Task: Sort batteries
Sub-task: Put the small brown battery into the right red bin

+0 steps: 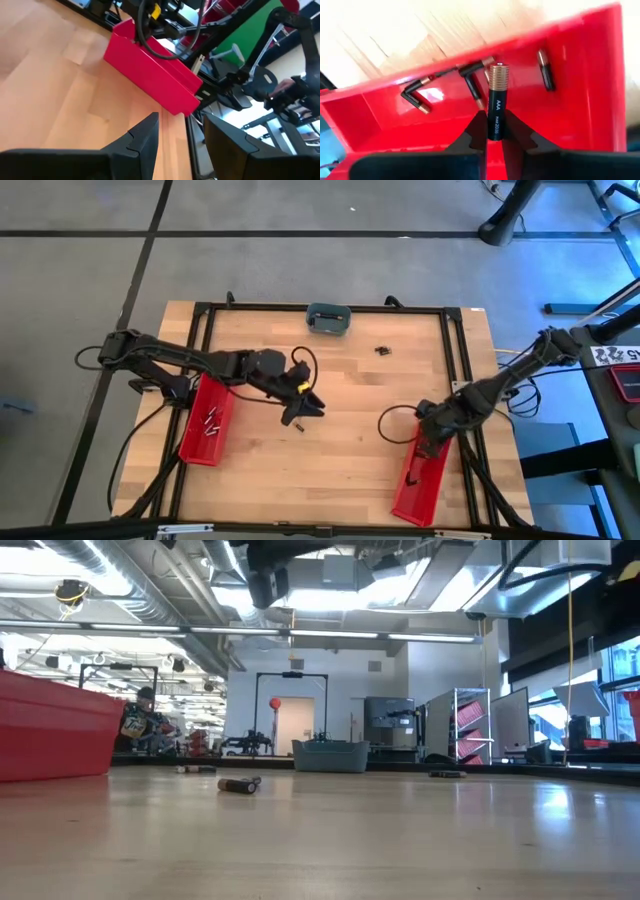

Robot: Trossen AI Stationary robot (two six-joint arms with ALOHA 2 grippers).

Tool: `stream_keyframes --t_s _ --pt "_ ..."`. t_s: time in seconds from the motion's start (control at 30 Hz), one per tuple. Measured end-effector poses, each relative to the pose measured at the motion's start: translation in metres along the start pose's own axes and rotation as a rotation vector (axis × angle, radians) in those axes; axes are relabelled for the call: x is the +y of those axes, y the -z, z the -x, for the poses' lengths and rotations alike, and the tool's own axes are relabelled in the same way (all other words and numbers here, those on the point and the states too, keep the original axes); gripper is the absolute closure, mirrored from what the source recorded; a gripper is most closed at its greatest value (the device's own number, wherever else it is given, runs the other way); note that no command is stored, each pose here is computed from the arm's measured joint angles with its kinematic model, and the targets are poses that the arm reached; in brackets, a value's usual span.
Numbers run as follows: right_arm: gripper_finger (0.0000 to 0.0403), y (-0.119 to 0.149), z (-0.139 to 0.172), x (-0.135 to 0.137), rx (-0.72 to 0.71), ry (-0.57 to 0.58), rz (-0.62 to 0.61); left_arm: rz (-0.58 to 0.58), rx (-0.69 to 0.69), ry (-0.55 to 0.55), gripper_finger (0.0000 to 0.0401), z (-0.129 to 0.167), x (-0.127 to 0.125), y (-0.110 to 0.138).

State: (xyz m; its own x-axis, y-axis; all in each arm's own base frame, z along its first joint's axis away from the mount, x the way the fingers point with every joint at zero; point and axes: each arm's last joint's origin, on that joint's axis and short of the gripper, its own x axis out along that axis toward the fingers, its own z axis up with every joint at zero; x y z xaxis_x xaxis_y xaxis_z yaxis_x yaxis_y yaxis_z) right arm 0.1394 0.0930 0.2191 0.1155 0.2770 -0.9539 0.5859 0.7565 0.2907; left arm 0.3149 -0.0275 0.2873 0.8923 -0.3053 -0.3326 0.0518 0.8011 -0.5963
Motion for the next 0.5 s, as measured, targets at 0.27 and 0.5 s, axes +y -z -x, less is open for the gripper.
stream_keyframes --t_s 0.27,0.5 --pt "0.0376 -0.008 -0.023 -0.001 0.064 -0.033 0.053 0.021 -0.027 -0.034 0.0258 0.003 0.011 -0.008" --pt "0.0368 -0.014 -0.042 0.002 0.086 0.059 0.103 0.029 -0.033 -0.040 0.0258 0.004 0.014 -0.009"
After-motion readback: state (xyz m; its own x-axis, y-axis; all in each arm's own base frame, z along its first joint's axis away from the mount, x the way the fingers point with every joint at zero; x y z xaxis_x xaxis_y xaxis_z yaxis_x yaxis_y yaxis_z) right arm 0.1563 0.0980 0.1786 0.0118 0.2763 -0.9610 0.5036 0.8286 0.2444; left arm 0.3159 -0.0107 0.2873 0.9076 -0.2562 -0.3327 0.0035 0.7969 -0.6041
